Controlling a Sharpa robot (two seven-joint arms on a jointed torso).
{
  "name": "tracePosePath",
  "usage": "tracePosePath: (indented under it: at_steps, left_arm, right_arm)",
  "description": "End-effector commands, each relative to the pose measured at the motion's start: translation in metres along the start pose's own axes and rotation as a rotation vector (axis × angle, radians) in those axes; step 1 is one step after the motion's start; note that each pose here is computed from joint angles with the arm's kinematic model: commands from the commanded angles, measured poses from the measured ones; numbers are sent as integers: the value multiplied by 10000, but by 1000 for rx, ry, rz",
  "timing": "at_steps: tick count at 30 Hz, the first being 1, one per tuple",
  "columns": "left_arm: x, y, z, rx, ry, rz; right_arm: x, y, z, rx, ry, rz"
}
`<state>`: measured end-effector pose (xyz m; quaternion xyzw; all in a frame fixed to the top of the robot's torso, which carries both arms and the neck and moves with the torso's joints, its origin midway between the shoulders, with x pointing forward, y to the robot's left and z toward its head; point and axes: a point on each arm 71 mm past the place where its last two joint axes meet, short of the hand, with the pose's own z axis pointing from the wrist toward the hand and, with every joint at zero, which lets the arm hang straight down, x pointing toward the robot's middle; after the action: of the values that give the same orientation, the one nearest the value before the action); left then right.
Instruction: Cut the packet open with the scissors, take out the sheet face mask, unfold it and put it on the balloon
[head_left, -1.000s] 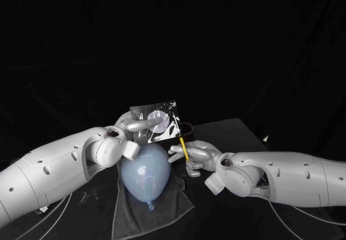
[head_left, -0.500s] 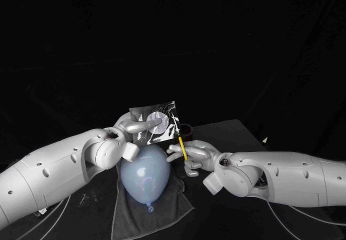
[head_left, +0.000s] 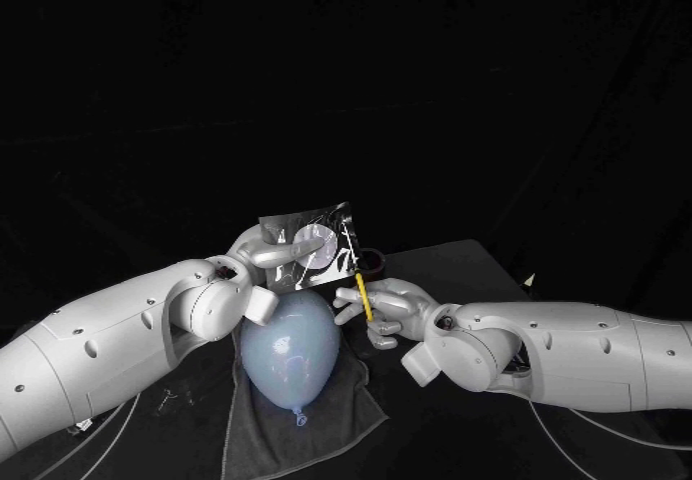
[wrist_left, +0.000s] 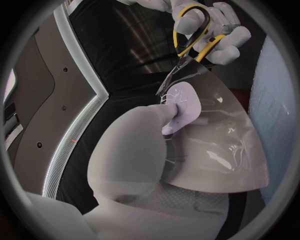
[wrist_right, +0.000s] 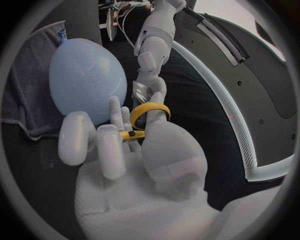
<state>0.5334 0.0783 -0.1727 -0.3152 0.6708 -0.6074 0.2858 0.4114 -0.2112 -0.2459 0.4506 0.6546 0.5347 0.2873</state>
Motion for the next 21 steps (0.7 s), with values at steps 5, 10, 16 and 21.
tracePosePath:
  at_steps: [5, 10, 16, 21]
  left_arm:
    - [51, -4, 3, 13, 34, 5]
    - [49, -3, 2, 14, 33, 5]
    - [47, -2, 0, 14, 32, 4]
    - [47, 0, -1, 15, 32, 3]
  right_arm:
    - [-7, 46, 17, -29, -19, 6]
    - [-10, 46, 19, -27, -21, 4]
    - [-4, 49, 21, -31, -19, 2]
    - [18, 54, 24, -38, -4, 5]
